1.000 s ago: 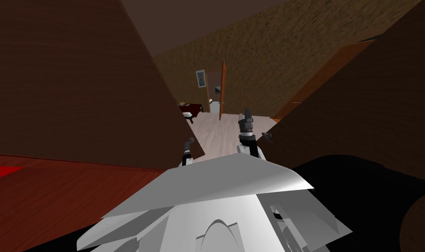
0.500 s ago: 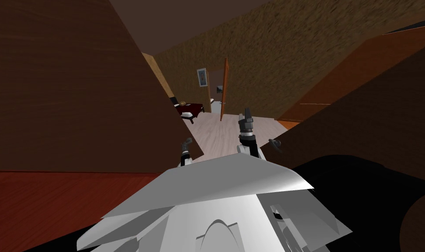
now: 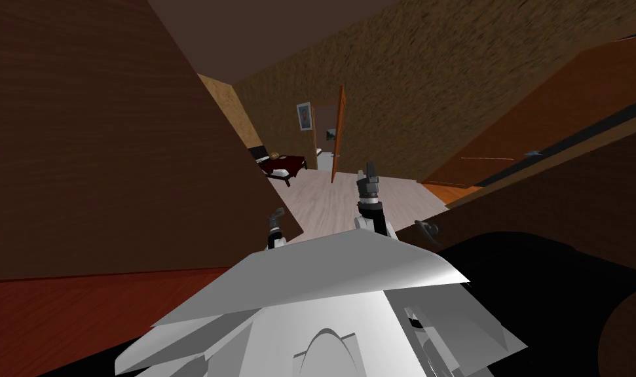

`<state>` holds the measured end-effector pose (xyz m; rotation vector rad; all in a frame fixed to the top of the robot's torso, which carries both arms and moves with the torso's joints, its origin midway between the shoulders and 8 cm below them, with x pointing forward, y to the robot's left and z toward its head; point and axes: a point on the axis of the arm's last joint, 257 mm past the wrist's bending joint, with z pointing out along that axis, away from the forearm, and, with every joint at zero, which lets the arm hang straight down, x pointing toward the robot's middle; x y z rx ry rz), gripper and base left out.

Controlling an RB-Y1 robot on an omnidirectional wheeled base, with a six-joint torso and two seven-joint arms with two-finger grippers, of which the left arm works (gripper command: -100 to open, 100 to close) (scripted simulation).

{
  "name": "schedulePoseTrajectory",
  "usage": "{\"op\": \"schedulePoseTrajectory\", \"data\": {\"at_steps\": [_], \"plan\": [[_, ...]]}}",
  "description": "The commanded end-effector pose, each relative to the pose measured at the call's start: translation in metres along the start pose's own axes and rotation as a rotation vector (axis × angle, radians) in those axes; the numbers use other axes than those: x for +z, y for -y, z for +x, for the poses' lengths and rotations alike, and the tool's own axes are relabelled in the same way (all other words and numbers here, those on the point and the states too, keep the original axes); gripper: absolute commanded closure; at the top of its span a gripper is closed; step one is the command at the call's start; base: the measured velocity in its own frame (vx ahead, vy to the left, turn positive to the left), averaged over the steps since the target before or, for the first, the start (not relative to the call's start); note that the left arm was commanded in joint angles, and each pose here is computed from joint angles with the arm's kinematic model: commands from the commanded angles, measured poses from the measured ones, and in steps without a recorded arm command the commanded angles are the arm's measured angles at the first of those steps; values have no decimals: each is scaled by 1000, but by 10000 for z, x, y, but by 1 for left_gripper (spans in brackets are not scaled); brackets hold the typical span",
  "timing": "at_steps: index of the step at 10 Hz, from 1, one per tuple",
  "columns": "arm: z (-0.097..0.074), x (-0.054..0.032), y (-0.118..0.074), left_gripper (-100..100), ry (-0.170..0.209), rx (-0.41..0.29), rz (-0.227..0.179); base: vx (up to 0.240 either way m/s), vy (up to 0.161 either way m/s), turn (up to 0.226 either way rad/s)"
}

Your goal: Push the door open

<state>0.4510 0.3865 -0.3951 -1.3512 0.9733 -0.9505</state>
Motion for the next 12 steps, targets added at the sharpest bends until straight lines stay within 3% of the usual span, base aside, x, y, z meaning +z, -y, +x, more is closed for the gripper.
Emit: {"op": "schedulePoseTrajectory", "data": {"at_steps": [1, 5, 8, 9, 12], "plan": [[-72, 42, 40, 100, 21, -3, 11, 199, -11, 45], [-283, 32, 37, 100, 75, -8, 10, 189, -45, 50], [-390, -6, 3, 100, 96, -4, 1, 139, -18, 34], [-518, -12, 15, 100, 124, -5, 4, 137, -13, 46], [-688, -35, 18, 100, 166, -6, 6, 227, -13, 50]]}}
